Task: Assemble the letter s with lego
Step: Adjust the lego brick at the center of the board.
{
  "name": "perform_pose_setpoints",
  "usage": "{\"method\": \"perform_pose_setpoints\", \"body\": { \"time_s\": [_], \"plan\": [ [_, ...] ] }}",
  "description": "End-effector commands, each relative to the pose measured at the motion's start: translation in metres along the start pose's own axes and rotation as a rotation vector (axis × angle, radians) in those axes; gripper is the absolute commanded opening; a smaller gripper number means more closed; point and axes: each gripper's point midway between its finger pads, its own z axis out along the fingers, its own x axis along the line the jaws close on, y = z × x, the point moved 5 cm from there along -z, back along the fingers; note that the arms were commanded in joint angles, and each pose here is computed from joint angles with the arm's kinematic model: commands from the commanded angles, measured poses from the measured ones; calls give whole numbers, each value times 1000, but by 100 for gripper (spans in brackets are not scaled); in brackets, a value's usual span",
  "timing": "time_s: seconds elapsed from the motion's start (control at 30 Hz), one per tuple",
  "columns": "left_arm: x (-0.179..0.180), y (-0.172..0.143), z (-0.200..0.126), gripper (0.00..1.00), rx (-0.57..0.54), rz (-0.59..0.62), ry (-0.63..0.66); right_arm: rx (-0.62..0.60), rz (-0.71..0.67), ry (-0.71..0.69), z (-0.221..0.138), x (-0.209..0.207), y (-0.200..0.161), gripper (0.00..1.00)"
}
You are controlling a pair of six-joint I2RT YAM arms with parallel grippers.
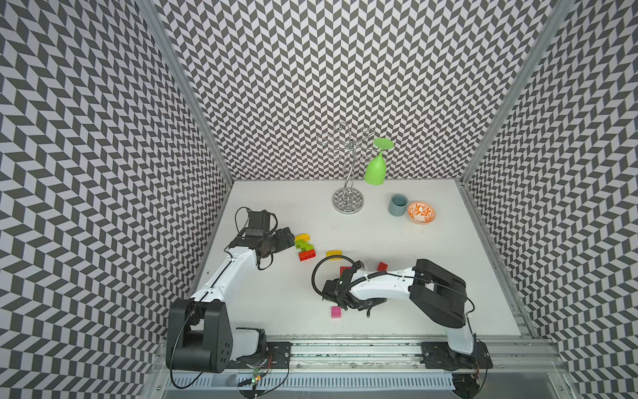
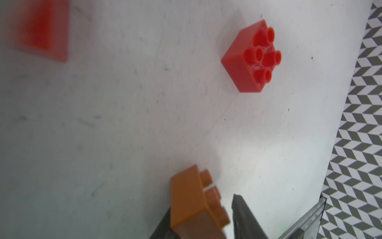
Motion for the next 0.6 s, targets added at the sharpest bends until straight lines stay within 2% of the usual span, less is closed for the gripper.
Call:
{"method": "perform_pose_setpoints", "body": {
  "time_s": [0.0, 0.13, 0.33, 0.43, 0.57],
  "plan": [
    [0, 4, -7, 85, -34, 10, -13, 15, 21, 12, 1, 19, -3, 52],
    [0, 4, -8, 85, -36, 9, -12, 2, 27, 23, -7, 21, 1, 58],
    [1, 5, -8, 85, -39, 7, -11, -27, 66, 94, -26, 15, 9, 61],
    [1, 5, -8, 85, -39, 7, -11, -51, 116, 161, -42, 6, 16, 64],
    [1, 5, -7, 85, -37, 6, -15, -68, 228, 328, -62, -15, 26, 68]
  ]
}}
